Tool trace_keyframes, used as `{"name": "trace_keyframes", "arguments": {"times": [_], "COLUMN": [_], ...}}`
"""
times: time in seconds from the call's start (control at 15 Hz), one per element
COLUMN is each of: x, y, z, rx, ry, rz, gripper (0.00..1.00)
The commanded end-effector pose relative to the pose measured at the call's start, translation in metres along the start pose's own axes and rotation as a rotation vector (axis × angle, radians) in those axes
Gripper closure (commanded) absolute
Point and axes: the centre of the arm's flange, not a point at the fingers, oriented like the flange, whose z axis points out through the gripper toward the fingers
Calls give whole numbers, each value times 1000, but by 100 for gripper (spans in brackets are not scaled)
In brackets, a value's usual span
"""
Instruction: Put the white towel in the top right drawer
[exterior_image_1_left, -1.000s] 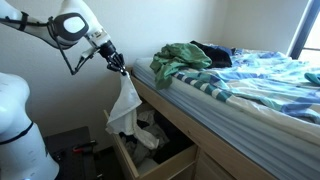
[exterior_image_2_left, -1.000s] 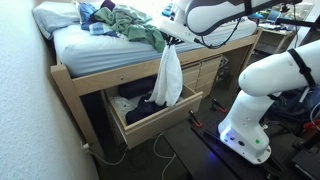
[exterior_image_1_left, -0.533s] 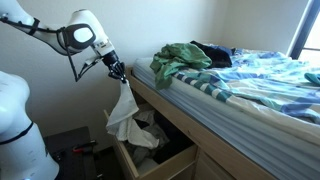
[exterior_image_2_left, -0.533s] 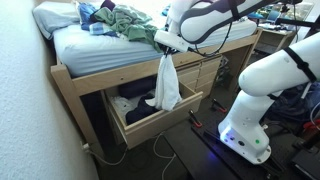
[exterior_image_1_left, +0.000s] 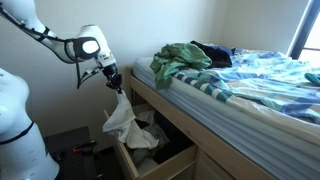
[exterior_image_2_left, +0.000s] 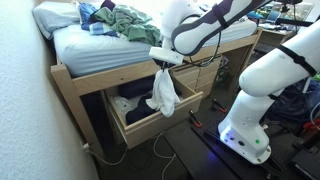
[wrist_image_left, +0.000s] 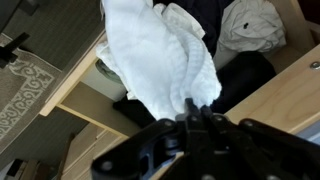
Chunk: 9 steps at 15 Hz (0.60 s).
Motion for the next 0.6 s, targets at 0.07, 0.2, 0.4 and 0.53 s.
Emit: {"name": "trace_keyframes", "arguments": {"times": [0.07, 0.2, 0.4, 0.53], "x": [-1, -1, 2, 9], "y": [-1, -1, 0, 1], "z": [3, 2, 1, 3], "rx": [-5, -4, -25, -6], "ry": [-6, -6, 19, 43], "rz": [-3, -3, 54, 165], "gripper": [95, 95, 99, 99]}}
